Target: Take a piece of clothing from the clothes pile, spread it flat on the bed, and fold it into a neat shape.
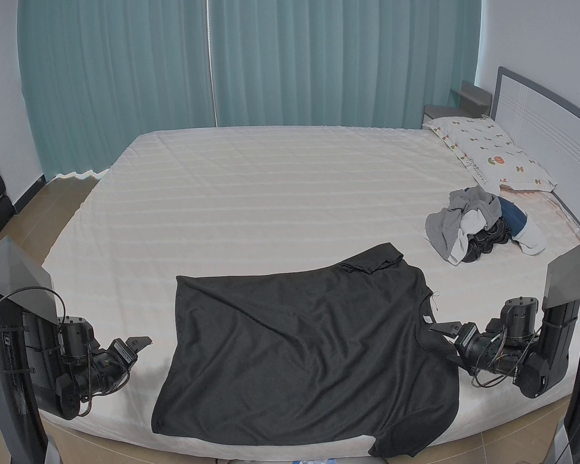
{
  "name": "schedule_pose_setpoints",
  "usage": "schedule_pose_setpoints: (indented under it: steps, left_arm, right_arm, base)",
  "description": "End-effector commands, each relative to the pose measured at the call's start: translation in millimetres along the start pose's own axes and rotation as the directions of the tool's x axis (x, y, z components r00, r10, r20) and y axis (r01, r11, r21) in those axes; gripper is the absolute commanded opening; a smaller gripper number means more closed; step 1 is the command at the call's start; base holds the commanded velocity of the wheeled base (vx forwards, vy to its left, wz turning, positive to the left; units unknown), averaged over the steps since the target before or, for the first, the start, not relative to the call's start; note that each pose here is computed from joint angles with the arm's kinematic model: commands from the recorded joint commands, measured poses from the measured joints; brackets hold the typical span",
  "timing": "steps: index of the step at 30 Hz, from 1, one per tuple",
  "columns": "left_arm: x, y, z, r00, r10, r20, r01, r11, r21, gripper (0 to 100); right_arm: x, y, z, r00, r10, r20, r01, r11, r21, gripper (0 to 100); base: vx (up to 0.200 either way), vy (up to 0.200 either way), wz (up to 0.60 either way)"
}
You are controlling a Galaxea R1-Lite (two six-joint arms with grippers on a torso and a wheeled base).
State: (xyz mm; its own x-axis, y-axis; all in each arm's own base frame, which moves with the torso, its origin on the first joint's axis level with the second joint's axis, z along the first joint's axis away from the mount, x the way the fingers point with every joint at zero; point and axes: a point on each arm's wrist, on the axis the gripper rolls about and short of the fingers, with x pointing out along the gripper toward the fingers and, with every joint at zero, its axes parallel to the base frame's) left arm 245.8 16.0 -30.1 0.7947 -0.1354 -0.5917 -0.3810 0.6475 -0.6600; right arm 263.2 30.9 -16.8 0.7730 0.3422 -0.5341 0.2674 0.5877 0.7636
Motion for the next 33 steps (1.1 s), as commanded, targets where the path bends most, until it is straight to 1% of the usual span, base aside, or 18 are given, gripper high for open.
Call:
schedule_pose_setpoints:
  steps: [1, 6, 7, 10, 11, 12, 14, 17, 18, 19, 20, 21, 23, 24, 25, 26, 30, 33]
  left_arm:
    - [-1, -1, 0, 1.0, -0.008, 0.004, 0.008, 1.0, 0.005, 100]
    - [2, -8, 2, 0.999, -0.037, 0.019, 0.036, 0.999, 0.017, 100]
    - [3, -13, 7, 0.997, -0.065, 0.043, 0.064, 0.998, 0.024, 100]
    - [4, -22, 12, 0.993, -0.103, 0.065, 0.1, 0.994, 0.04, 100]
    - [6, -29, 15, 0.988, -0.134, 0.079, 0.129, 0.99, 0.056, 100]
    - [7, -30, 15, 0.988, -0.136, 0.079, 0.131, 0.99, 0.058, 100]
    - [18, -47, 23, 0.972, -0.205, 0.115, 0.195, 0.976, 0.092, 100]
    - [34, -64, 32, 0.961, -0.248, 0.124, 0.234, 0.965, 0.115, 100]
    - [41, -70, 35, 0.961, -0.25, 0.116, 0.236, 0.965, 0.117, 100]
    - [41, -70, 35, 0.961, -0.25, 0.116, 0.236, 0.965, 0.117, 100]
    - [55, -82, 42, 0.963, -0.248, 0.102, 0.236, 0.964, 0.12, 100]
    - [59, -86, 46, 0.963, -0.248, 0.102, 0.236, 0.964, 0.12, 100]
    - [74, -101, 61, 0.964, -0.246, 0.103, 0.234, 0.965, 0.116, 100]
    - [75, -103, 62, 0.963, -0.25, 0.104, 0.238, 0.964, 0.118, 100]
    - [83, -114, 72, 0.961, -0.256, 0.109, 0.243, 0.963, 0.119, 100]
    - [89, -118, 76, 0.962, -0.253, 0.105, 0.241, 0.963, 0.118, 100]
    - [112, -129, 82, 0.963, -0.252, 0.098, 0.24, 0.964, 0.119, 100]
    - [135, -124, 82, 0.967, -0.228, 0.117, 0.215, 0.97, 0.114, 100]
  right_arm:
    - [3, -7, -4, 0.999, -0.026, -0.024, 0.027, 1.0, 0.011, 100]
    - [1, -8, -7, 0.999, -0.02, -0.026, 0.021, 1.0, 0.009, 100]
    - [1, -11, -9, 1.0, -0.015, -0.024, 0.015, 1.0, 0.007, 100]
    - [2, -13, -12, 1.0, -0.015, -0.024, 0.015, 1.0, 0.001, 100]
    - [2, -13, -12, 1.0, -0.016, -0.026, 0.016, 1.0, 0.001, 100]
    - [2, -13, -12, 1.0, -0.015, -0.025, 0.015, 1.0, 0.002, 100]
    - [2, -13, -12, 0.999, -0.017, -0.027, 0.017, 1.0, 0.001, 100]
    - [2, -13, -12, 0.999, -0.017, -0.027, 0.017, 1.0, 0.001, 100]
    - [2, -13, -12, 0.999, -0.017, -0.027, 0.017, 1.0, 0.001, 100]
    - [2, -13, -12, 0.999, -0.017, -0.027, 0.017, 1.0, 0.001, 100]
    - [2, -13, -12, 0.999, -0.017, -0.027, 0.017, 1.0, 0.001, 100]
    - [2, -13, -12, 0.999, -0.017, -0.027, 0.017, 1.0, 0.001, 100]
    - [2, -13, -13, 0.999, -0.016, -0.029, 0.016, 1.0, -0.001, 100]
    - [2, -13, -13, 0.999, -0.016, -0.029, 0.016, 1.0, -0.001, 100]
    - [2, -13, -13, 0.999, -0.016, -0.029, 0.016, 1.0, -0.001, 100]
    - [2, -13, -13, 0.999, -0.016, -0.029, 0.016, 1.0, -0.001, 100]
    - [3, -13, -13, 0.999, -0.017, -0.031, 0.017, 1.0, -0.003, 100]
    - [3, -13, -13, 0.999, -0.017, -0.031, 0.017, 1.0, -0.003, 100]
  base:
    - [0.0, 0.0, 0.0]
    - [0.0, 0.0, 0.0]
    - [0.0, 0.0, 0.0]
    - [0.0, 0.0, 0.0]
    - [0.0, 0.0, 0.0]
    - [0.0, 0.0, 0.0]
    - [0.0, 0.0, 0.0]
    - [0.0, 0.0, 0.0]
    - [0.0, 0.0, 0.0]
    - [0.0, 0.0, 0.0]
    - [0.0, 0.0, 0.0]
    - [0.0, 0.0, 0.0]
    - [0.0, 0.0, 0.0]
    - [0.0, 0.0, 0.0]
    - [0.0, 0.0, 0.0]
    - [0.0, 0.0, 0.0]
    - [0.0, 0.0, 0.0]
    - [0.0, 0.0, 0.0]
